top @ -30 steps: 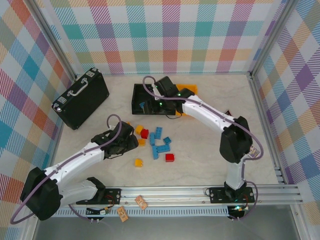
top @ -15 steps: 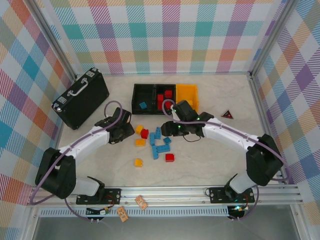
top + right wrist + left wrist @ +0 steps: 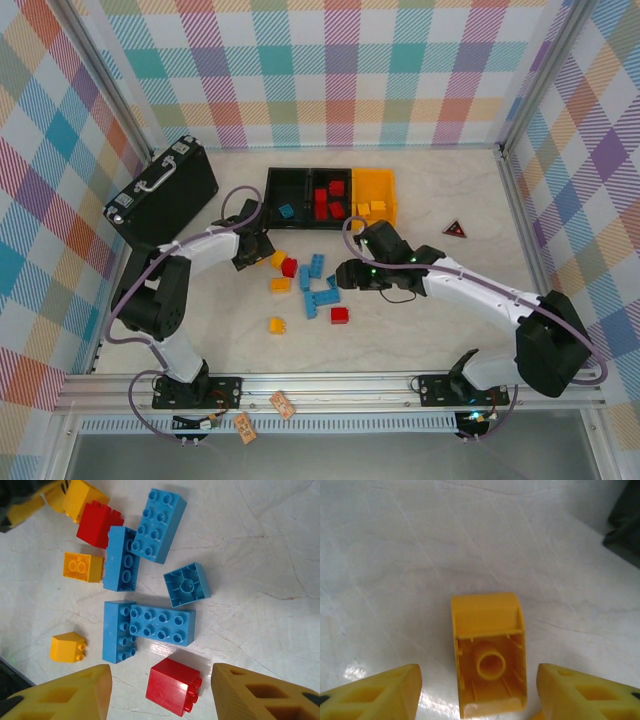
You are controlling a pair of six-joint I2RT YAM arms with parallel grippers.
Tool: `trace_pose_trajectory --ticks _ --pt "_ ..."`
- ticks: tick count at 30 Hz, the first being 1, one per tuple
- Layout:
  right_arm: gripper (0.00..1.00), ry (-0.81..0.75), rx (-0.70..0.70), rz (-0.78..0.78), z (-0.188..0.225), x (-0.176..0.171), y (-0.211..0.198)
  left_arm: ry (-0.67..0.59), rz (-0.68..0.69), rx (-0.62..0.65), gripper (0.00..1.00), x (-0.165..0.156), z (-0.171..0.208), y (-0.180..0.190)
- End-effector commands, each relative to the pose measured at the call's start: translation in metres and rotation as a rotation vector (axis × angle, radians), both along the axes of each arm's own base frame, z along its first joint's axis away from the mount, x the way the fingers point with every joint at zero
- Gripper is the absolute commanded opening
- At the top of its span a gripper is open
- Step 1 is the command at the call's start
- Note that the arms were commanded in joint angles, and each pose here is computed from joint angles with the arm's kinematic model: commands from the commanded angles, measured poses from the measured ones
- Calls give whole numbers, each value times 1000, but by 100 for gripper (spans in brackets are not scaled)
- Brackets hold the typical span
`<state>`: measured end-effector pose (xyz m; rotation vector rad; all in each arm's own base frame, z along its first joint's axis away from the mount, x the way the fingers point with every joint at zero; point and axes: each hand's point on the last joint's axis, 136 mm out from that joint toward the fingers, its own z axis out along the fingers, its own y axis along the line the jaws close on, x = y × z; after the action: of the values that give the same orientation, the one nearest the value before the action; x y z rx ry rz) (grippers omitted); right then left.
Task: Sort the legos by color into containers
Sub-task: Pick up the lego from the middle-left of the table.
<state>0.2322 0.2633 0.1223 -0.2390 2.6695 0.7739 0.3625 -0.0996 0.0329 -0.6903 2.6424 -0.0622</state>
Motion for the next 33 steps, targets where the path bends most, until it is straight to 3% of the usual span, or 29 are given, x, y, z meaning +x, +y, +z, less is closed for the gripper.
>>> trace_pose_trajectory --ticks 1,3,7,15,23,33 --pt "55 -14 21 -20 6 0 1 -11 9 25 50 10 -1 5" --pt "55 -15 25 -19 7 0 1 -10 4 27 40 10 -3 5" --pt "55 -16 25 -18 7 1 2 -16 -8 34 30 8 3 6" --pt "55 -40 6 -47 11 6 -4 -60 -109 -16 27 3 38 -11" --pt "56 -39 -24 -151 14 18 -34 -121 -312 -46 27 6 85 -78" --pt "59 -54 -4 -294 29 26 -90 -152 -513 -113 28 15 106 -174"
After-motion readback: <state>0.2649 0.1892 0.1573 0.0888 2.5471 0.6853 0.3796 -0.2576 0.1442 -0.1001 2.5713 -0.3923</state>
